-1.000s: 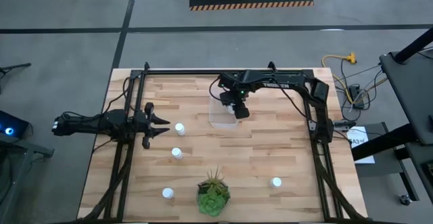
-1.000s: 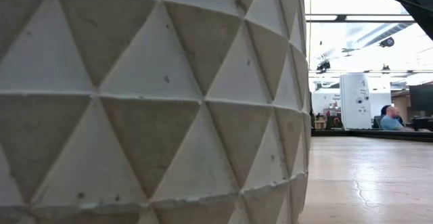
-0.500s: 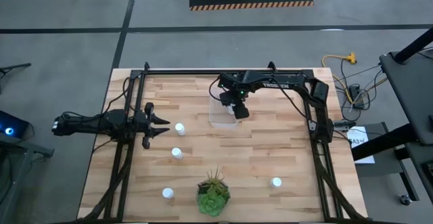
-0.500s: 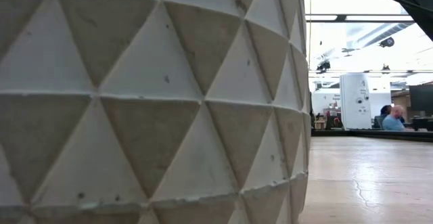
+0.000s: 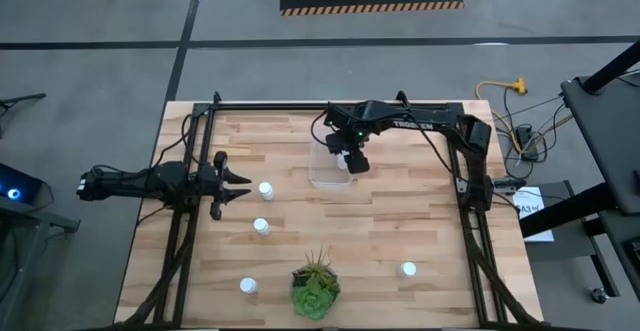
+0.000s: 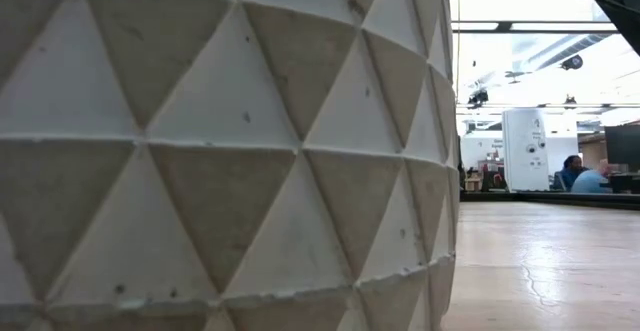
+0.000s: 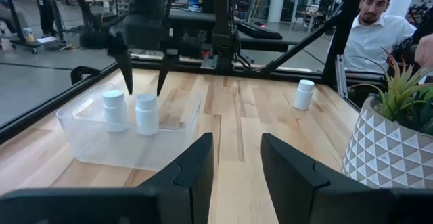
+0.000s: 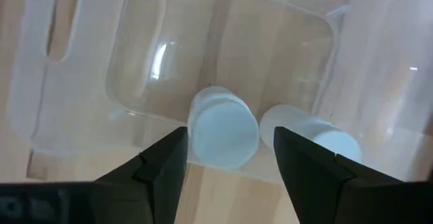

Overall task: Pick and place pill bottles into a basket
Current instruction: Put the white pill bottle into the transparent bin

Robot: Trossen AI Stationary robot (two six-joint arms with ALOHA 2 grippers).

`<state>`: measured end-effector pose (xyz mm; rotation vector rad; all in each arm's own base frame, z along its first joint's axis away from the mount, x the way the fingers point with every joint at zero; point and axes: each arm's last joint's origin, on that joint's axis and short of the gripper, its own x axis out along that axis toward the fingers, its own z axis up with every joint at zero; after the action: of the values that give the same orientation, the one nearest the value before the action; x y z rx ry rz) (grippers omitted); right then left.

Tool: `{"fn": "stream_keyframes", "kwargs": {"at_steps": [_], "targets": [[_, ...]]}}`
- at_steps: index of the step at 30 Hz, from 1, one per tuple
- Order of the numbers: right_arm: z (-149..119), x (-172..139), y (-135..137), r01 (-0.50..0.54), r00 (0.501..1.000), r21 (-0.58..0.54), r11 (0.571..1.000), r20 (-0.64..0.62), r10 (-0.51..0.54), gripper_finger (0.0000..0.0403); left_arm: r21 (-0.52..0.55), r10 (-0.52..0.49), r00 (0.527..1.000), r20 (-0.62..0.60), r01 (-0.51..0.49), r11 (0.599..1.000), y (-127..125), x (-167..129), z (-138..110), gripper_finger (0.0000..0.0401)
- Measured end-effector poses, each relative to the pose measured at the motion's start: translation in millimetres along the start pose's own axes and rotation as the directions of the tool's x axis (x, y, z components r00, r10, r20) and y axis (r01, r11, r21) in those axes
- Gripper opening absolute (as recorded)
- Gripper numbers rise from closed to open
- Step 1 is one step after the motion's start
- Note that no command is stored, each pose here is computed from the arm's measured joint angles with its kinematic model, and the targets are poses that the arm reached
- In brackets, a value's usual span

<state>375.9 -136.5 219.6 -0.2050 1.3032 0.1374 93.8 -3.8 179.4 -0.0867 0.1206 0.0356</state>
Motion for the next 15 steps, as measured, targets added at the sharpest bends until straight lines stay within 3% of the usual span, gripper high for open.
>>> {"fn": "stream_keyframes", "kwargs": {"at_steps": [5, 8, 15], "targets": [[-2, -26, 4, 0.020, 0.999, 0.028, 0.999, 0.038, -0.021, 0.0210, 0.000, 0.000, 1.000, 0.000, 0.000, 1.000, 0, 0, 0, 0.0107], [-5, -42, 8, 0.019, 0.998, 0.114, 0.993, 0.058, -0.026, 0.0210, 0.000, 0.000, 1.000, 0.000, 0.000, 1.000, 0, 0, 0, 0.0107], [-14, -59, 38, -0.172, 0.985, 0.232, 0.958, 0.026, 0.170, 0.0210, 0.000, 0.000, 1.000, 0.000, 0.000, 1.000, 0, 0, 0, 0.0107]]}}
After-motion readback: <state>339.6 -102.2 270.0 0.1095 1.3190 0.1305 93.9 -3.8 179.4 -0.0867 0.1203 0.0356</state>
